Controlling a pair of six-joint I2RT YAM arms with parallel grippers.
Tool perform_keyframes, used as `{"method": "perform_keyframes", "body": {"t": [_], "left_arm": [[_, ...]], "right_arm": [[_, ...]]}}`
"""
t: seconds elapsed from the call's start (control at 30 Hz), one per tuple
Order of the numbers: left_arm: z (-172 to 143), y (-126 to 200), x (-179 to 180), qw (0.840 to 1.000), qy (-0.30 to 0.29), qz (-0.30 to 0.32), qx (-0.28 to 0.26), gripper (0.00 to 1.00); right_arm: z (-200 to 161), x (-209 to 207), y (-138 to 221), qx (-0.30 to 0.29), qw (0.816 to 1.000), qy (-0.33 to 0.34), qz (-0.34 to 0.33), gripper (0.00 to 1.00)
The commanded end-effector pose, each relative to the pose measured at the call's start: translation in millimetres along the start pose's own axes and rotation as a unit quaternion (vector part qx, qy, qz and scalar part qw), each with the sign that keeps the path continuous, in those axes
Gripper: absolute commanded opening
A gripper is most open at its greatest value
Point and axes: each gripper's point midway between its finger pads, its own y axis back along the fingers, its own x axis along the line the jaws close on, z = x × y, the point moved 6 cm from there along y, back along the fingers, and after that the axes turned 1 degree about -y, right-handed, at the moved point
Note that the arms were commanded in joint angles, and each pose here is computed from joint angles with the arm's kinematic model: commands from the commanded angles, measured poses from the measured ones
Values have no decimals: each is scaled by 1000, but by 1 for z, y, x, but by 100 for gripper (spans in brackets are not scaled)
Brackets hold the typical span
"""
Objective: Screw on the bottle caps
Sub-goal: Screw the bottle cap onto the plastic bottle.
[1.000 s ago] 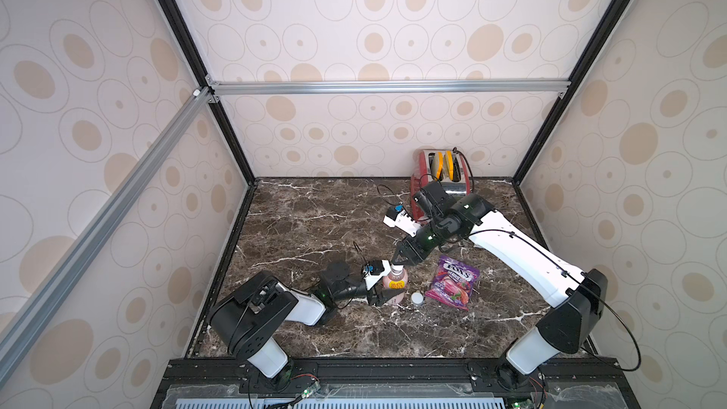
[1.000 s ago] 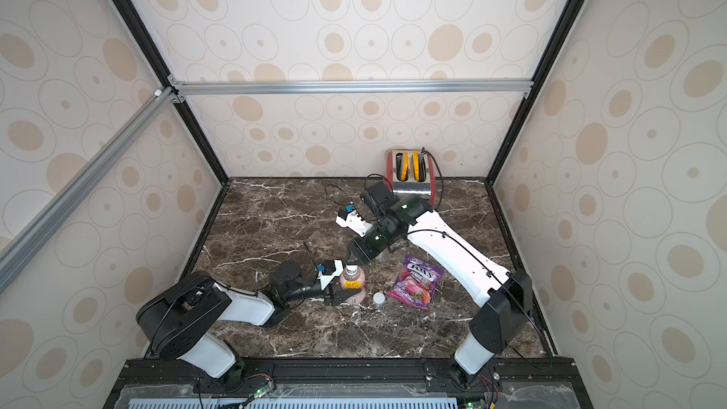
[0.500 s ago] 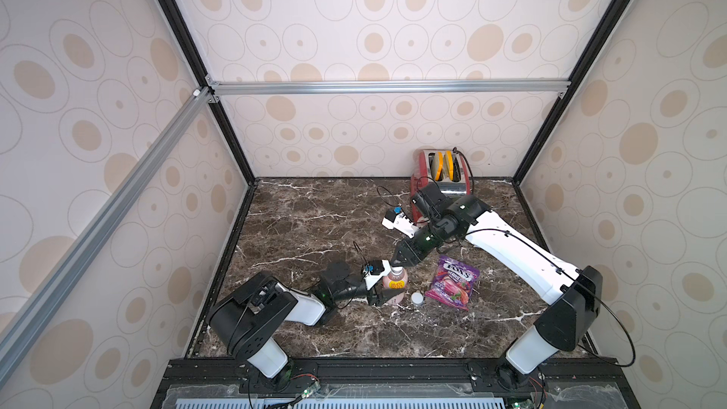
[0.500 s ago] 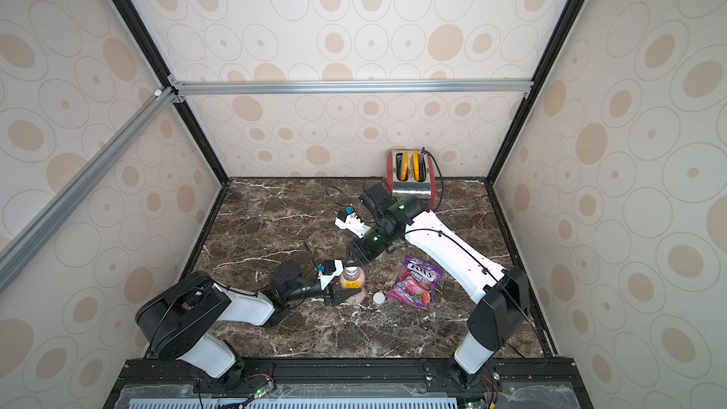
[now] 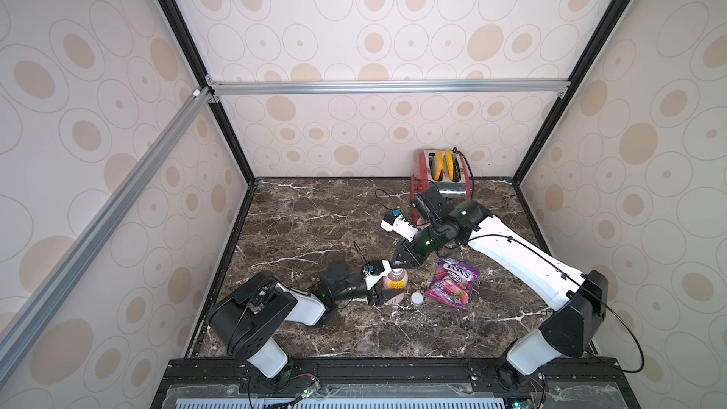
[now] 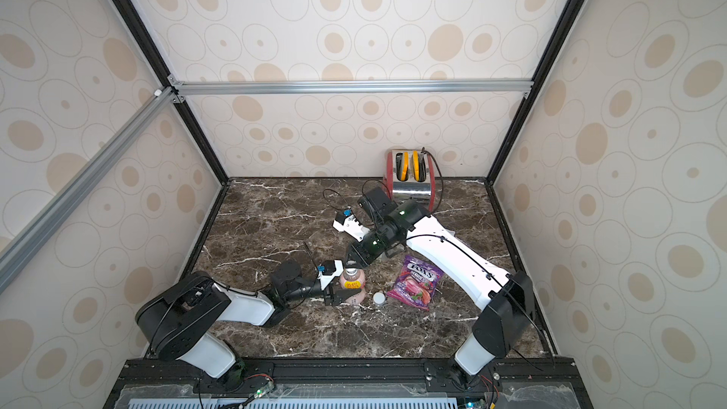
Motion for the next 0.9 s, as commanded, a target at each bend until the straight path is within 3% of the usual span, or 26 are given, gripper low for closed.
{"method": "perform_keyframes", "body": {"t": [0.0,0.63,0.87], "left_arm": [[0,-3,0,1000,11,1,10,70],[1,-2,0,1000,12,6,9,70],[1,-2,0,1000,11,6,9,70]], "right_arm": [[-7,2,2,-8,1000,18,-13,32],[-17,-3,6,-51,997,36,-37,31],[-11,4,9,-48,998,33,-15,31]]}}
